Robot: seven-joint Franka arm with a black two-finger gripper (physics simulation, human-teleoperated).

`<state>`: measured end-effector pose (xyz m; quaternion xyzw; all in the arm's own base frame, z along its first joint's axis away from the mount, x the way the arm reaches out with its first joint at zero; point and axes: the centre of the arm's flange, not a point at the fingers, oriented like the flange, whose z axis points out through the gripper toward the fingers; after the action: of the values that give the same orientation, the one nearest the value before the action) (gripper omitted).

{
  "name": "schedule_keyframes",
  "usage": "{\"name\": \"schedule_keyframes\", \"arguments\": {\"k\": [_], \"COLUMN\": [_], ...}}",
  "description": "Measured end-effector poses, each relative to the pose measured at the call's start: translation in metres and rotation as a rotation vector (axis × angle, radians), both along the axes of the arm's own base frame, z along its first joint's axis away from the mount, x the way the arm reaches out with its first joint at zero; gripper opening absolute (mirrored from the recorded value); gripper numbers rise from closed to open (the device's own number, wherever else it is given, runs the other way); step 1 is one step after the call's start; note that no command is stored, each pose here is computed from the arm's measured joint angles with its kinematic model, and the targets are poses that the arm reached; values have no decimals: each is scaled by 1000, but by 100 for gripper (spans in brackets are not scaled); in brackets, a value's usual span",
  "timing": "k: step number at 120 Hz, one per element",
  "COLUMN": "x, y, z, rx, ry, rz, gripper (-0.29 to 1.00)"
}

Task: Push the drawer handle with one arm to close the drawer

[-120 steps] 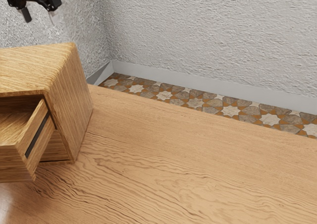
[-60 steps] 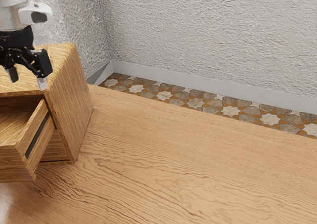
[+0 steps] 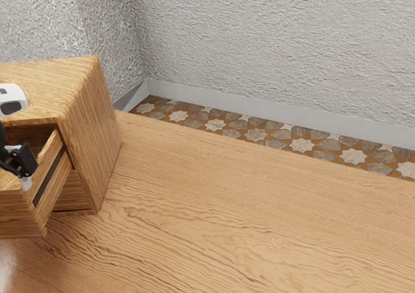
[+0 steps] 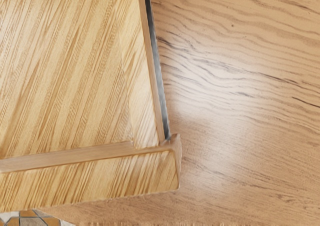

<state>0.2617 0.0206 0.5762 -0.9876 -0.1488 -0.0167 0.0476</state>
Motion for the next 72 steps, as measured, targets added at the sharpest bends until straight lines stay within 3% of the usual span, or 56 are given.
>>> {"name": "schedule_keyframes", "arguments": {"k": [18,72], "x": [-29,-96], "y": [25,70], "z": [-18,-50], "rx": [-44,-65], "ry": [5,52], "rz": [134,250], "gripper": [70,69]}}
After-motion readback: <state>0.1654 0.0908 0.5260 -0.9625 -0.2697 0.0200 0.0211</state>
